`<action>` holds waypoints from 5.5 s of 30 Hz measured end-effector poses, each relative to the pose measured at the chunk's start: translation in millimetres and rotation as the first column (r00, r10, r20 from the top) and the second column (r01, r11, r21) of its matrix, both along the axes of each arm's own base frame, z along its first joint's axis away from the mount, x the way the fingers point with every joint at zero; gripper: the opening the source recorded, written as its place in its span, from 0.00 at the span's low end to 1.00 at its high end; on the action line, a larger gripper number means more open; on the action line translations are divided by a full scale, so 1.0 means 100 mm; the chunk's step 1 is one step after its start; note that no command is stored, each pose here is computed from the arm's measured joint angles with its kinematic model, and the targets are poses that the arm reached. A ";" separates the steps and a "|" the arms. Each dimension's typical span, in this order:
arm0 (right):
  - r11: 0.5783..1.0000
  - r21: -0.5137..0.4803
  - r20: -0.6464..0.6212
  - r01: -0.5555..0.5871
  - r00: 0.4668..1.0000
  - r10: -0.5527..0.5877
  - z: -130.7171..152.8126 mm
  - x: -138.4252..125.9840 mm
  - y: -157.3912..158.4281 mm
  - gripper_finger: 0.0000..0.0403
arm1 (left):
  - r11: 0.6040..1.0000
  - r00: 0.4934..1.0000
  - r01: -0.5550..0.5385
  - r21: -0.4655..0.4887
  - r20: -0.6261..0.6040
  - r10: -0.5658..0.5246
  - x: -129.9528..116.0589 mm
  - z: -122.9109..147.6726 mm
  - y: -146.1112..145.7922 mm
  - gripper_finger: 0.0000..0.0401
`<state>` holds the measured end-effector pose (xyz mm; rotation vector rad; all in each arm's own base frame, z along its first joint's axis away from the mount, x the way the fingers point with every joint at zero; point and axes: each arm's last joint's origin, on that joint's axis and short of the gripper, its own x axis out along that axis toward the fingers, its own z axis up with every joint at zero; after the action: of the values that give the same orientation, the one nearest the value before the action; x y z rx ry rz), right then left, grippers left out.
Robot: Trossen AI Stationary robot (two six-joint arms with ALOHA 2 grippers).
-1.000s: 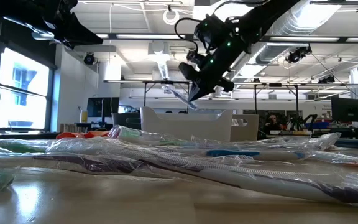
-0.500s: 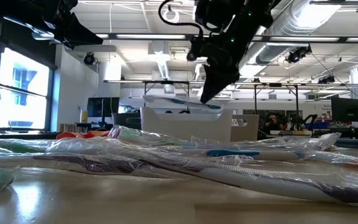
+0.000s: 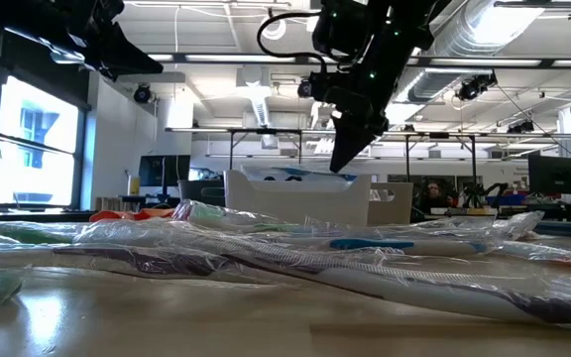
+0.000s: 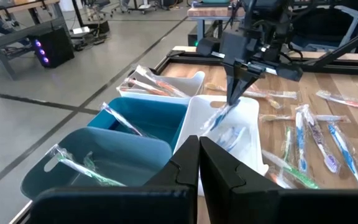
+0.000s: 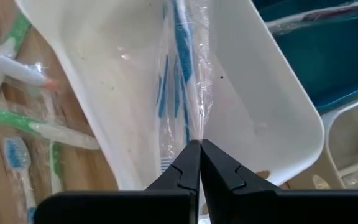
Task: Pick & Place Toothbrushes
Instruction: Put the blue toothbrush into the white bin, then put the orange toothbrush into the gray bin
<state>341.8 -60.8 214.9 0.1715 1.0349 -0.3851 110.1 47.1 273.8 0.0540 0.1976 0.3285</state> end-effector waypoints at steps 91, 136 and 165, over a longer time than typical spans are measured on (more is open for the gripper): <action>0.997 0.029 0.137 -0.069 0.988 0.064 0.04 0.10 0.01 0.29 | 1.000 1.000 -0.003 -0.003 0.000 0.003 0.00 0.00 0.00 0.02; 0.999 -0.050 0.163 -0.003 0.986 0.011 0.74 -0.47 0.25 0.30 | 1.000 1.000 -0.001 -0.016 -0.028 0.000 -0.01 -0.03 0.00 0.02; 0.965 0.035 0.462 0.260 0.852 -0.246 0.49 -1.19 0.08 0.30 | 1.000 1.000 -0.001 -0.006 0.007 0.001 0.00 0.00 0.00 0.02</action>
<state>222.5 -53.0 263.6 0.3593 0.5298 -0.5673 110.1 47.1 274.2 0.0464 0.1918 0.3291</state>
